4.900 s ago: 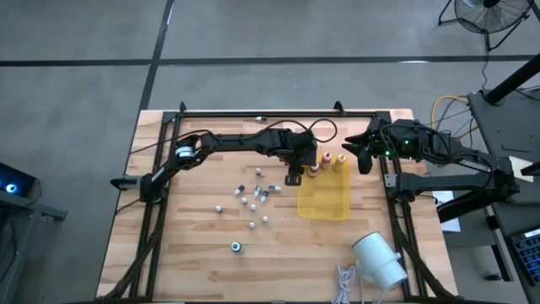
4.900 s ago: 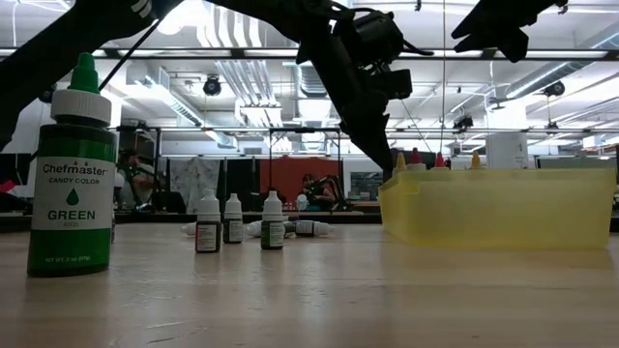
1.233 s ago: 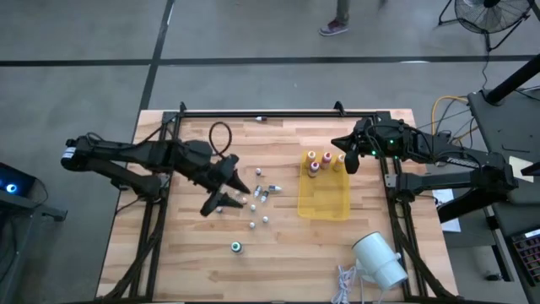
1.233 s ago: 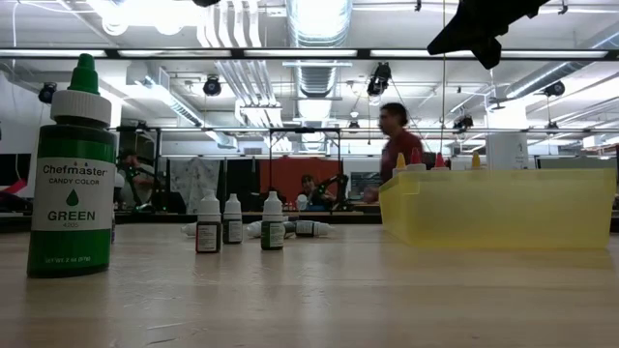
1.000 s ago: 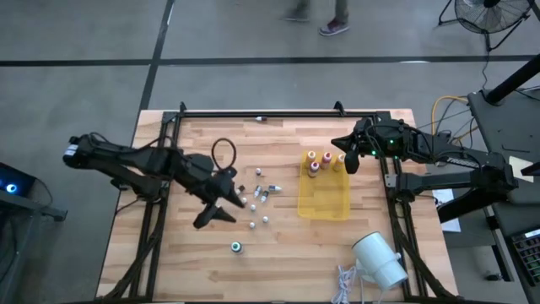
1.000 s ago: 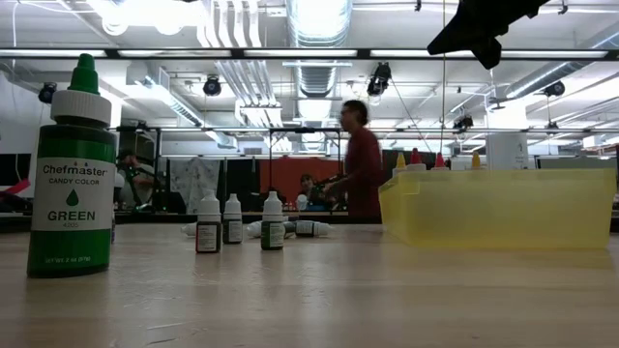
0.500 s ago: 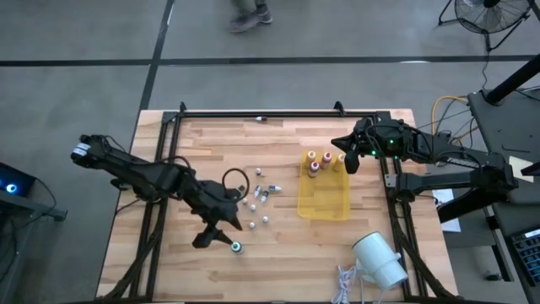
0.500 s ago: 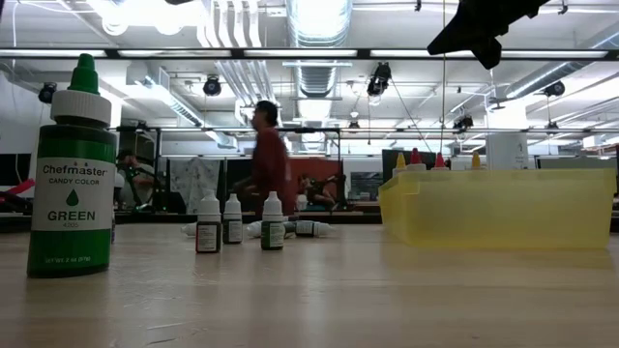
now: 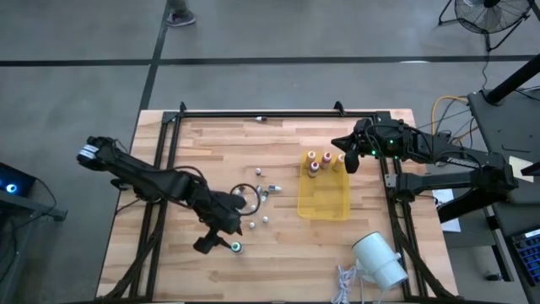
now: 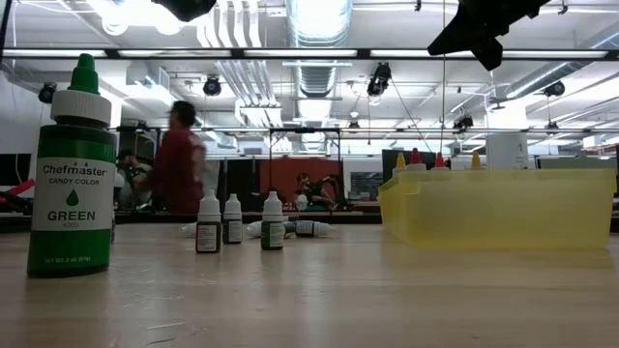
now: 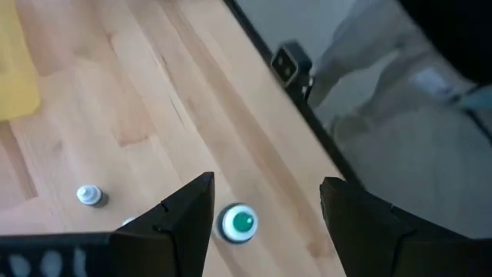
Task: Pick & Place food coloring
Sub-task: Put the big green food coloring bottle into the yellow bin
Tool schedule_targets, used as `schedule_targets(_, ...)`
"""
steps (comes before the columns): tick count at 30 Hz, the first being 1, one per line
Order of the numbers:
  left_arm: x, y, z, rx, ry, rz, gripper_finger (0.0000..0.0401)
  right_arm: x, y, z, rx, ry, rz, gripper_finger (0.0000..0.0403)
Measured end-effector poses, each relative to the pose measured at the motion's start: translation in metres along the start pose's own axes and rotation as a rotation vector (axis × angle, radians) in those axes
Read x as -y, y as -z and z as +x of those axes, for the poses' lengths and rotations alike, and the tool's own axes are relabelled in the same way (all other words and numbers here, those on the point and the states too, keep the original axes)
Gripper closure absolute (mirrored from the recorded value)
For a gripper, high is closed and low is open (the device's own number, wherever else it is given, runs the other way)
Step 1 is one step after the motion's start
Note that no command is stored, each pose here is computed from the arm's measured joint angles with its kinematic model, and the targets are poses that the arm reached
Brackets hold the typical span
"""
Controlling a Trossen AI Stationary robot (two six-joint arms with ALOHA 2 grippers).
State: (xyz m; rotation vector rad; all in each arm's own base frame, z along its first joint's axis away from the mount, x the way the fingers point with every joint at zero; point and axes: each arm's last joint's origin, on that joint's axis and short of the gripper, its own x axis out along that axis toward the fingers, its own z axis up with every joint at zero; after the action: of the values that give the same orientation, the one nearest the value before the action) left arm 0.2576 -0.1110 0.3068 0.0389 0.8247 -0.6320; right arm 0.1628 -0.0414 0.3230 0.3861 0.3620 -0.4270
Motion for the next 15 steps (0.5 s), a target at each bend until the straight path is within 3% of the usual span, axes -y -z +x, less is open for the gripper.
schedule_targets(15,-0.006,0.008,0.048,-0.147,0.007,0.062,0.0193,0.0,0.001,0.0,-0.006,0.003,-0.001,0.0394)
